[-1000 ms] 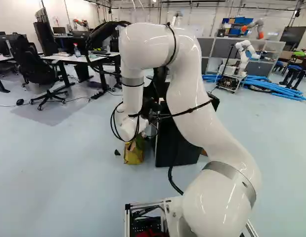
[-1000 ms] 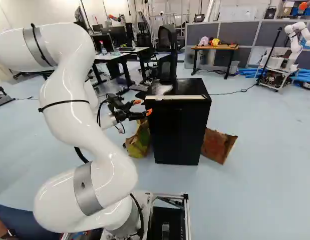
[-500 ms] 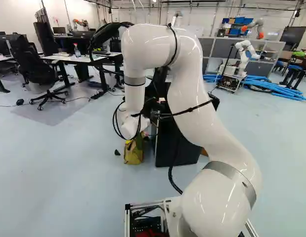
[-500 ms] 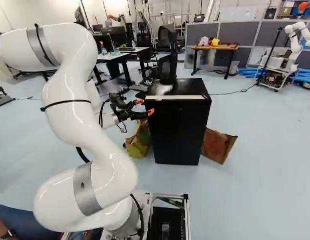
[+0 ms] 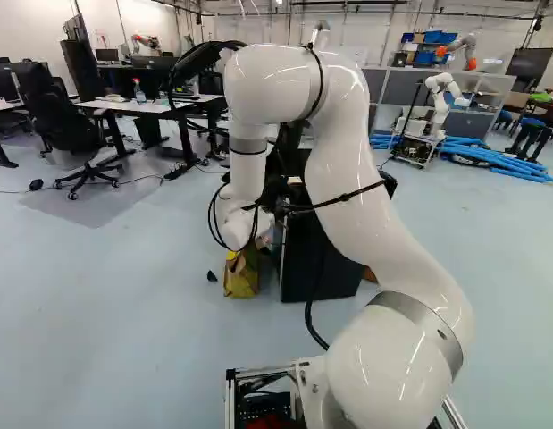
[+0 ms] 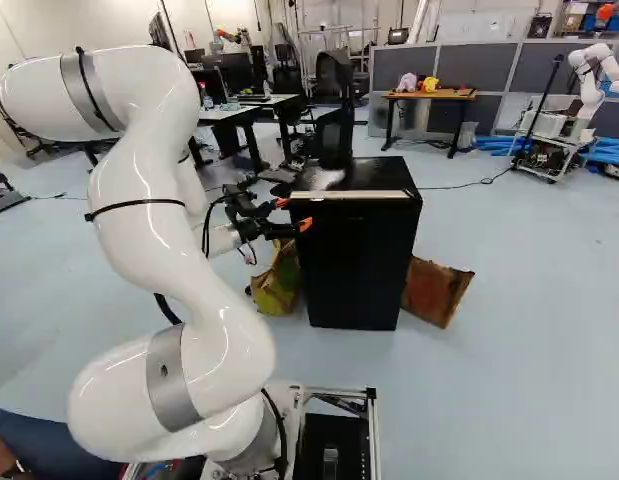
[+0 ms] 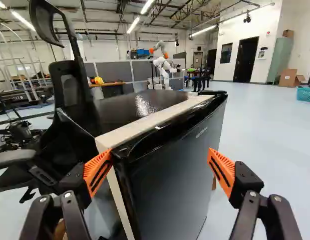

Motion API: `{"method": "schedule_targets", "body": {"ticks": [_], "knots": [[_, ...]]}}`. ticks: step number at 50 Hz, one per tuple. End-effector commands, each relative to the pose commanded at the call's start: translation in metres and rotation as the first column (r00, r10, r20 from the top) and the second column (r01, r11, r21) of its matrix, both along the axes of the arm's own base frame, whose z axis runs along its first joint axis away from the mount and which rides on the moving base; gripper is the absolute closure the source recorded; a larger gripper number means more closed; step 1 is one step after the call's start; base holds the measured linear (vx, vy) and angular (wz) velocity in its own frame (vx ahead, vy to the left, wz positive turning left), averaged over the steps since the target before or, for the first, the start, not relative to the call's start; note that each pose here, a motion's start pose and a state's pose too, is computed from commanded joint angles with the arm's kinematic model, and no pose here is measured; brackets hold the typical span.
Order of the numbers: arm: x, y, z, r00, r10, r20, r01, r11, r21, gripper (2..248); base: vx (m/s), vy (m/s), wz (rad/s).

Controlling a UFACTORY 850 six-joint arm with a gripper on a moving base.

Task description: Grab a drink from the fridge

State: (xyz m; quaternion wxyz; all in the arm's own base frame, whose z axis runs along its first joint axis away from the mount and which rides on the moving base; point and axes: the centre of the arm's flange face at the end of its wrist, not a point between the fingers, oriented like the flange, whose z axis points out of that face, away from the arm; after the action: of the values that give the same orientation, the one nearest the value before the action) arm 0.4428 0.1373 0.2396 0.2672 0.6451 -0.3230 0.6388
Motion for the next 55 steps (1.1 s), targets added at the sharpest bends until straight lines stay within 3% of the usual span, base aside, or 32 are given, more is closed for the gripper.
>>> {"method": "schedule_targets", "body": {"ticks": [31,55], "knots": [[0.003,-0.011,0.000,1.000,-0.026,0.000,0.026,1.000,0.000,3,0.000,0.000,0.000],[-0.010,-0.015,0.000,0.999,-0.050,-0.016,0.050,0.999,-0.007,3,0.000,-0.001,-0.002]]}}
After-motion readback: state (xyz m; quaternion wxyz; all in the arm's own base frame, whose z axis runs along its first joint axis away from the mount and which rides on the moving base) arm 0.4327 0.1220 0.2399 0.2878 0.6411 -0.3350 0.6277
